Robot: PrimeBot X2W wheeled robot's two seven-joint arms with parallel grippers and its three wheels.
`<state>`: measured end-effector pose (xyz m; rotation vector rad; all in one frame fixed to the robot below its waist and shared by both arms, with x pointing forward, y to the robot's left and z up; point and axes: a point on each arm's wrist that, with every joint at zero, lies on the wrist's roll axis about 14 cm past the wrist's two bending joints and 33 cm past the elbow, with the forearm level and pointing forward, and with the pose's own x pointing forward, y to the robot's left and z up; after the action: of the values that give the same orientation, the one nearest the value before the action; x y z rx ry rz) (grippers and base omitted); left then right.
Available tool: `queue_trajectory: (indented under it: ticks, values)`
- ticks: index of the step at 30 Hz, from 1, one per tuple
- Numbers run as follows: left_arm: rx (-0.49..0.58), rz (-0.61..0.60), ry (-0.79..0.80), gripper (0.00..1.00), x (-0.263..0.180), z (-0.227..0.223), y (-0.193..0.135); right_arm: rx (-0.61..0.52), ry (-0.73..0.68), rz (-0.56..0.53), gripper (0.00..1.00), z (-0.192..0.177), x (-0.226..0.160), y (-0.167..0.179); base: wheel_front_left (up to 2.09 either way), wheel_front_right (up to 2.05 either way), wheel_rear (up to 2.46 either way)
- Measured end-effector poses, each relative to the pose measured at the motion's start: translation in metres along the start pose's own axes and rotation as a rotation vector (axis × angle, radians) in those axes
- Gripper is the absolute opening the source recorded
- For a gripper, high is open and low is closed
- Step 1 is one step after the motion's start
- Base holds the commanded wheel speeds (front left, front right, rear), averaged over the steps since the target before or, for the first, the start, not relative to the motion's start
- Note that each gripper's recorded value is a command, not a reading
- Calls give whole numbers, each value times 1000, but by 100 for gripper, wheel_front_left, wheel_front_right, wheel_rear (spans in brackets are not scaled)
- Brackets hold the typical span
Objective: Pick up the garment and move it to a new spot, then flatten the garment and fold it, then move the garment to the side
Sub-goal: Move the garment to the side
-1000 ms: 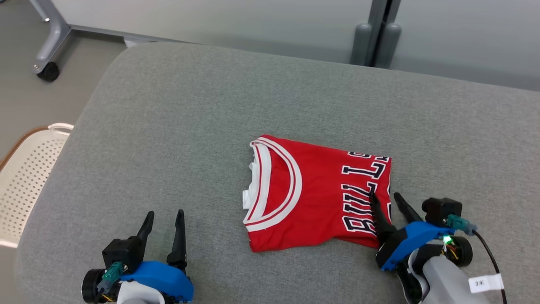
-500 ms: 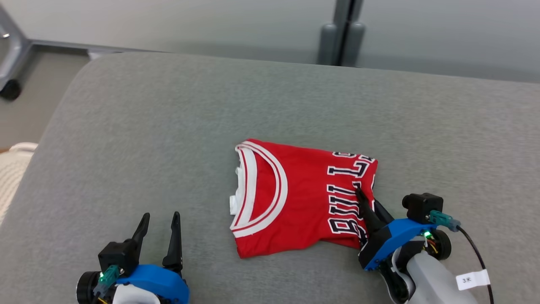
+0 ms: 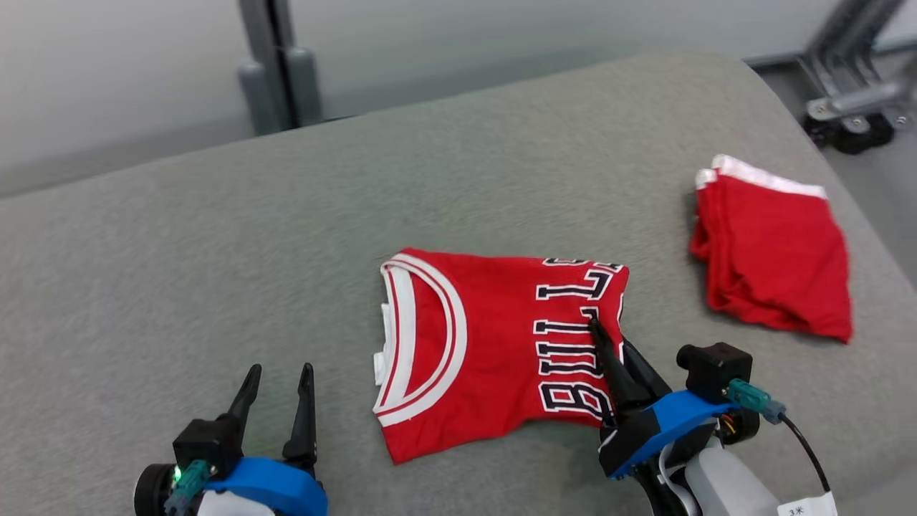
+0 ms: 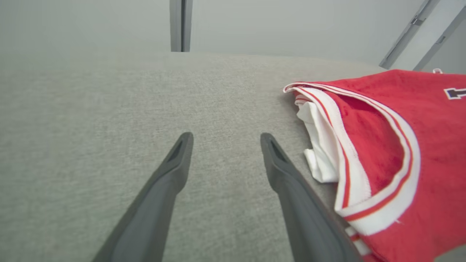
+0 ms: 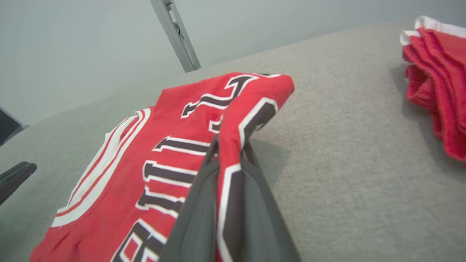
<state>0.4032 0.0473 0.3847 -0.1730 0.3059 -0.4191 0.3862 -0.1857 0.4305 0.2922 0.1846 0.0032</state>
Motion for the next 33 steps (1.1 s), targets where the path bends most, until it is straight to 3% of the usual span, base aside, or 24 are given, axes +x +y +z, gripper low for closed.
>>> queue_trajectory:
  ticks: [8,11,16,23,26,33]
  values:
    - [43,-257,3,100,37,1,-83,0,-123,-192,0,33,-58,-56,0,0,0]
    - [56,-298,5,100,40,1,-94,-9,-141,-228,0,38,-68,-65,0,0,0]
    - [61,-294,23,100,41,-6,-85,-75,-137,-222,0,42,-60,-66,0,0,0]
    - [65,-234,37,100,34,-10,-57,-257,-159,-223,0,87,-21,-79,0,0,0]
    - [62,-176,47,100,28,-13,-31,-388,-131,-305,0,114,-1,-104,0,0,0]
    - [45,-93,48,100,17,-14,0,-552,-65,-459,0,142,6,-149,0,0,0]
